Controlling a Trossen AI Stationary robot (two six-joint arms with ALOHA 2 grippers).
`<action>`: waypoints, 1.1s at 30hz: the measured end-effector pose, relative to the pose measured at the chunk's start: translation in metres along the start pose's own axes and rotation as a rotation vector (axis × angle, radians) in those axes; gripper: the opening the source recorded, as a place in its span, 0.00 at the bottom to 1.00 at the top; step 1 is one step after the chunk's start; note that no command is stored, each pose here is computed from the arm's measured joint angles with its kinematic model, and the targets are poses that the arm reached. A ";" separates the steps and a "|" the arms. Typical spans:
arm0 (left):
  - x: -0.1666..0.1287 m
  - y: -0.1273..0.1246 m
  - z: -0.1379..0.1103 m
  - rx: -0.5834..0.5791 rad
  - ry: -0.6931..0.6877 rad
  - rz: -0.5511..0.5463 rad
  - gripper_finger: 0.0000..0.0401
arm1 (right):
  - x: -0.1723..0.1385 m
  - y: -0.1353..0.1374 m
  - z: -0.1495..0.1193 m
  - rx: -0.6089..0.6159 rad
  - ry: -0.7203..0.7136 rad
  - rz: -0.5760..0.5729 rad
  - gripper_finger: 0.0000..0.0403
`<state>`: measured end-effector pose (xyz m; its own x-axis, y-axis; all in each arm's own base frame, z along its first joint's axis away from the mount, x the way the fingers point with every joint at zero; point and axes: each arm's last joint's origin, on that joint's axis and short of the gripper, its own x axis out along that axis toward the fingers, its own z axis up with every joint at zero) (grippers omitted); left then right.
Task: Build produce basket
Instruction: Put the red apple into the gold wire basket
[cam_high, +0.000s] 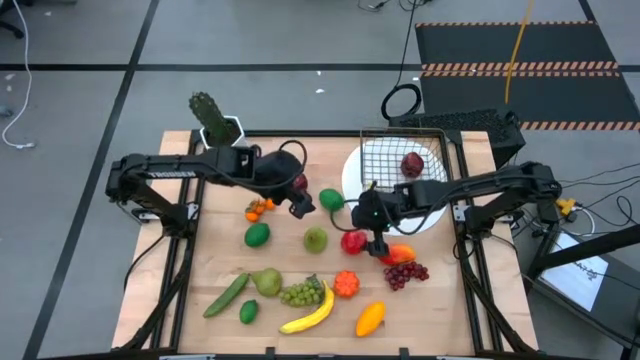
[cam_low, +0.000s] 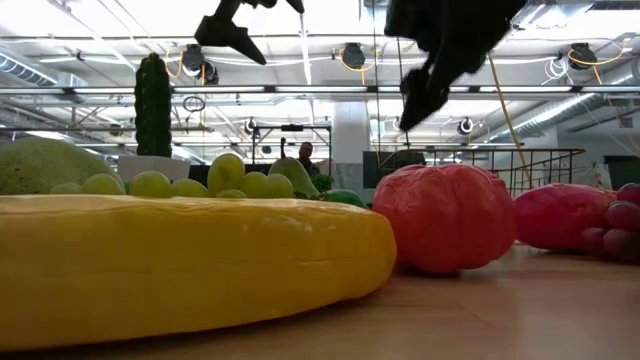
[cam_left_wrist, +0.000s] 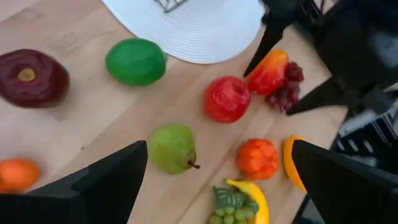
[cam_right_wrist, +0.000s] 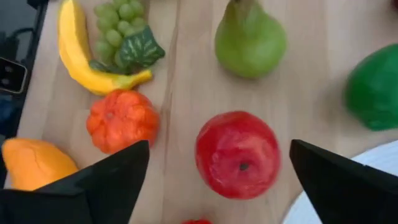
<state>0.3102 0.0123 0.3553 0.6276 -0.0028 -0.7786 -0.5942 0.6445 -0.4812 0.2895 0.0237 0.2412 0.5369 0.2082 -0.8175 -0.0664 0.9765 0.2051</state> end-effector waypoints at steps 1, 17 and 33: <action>0.000 -0.001 -0.002 -0.018 -0.010 0.009 0.99 | 0.005 0.000 -0.005 0.002 0.004 0.013 0.98; 0.000 -0.006 -0.004 -0.116 -0.067 0.021 0.99 | 0.044 -0.021 -0.050 0.034 -0.082 0.007 0.99; 0.000 -0.003 0.003 -0.128 -0.097 0.016 0.99 | 0.065 -0.025 -0.058 0.029 -0.079 0.058 0.95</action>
<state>0.3136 0.0127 0.3584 0.6593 0.0843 -0.7472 -0.6599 0.5412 -0.5212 0.2773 0.0163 0.1523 0.5976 0.2585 -0.7589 -0.0759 0.9606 0.2675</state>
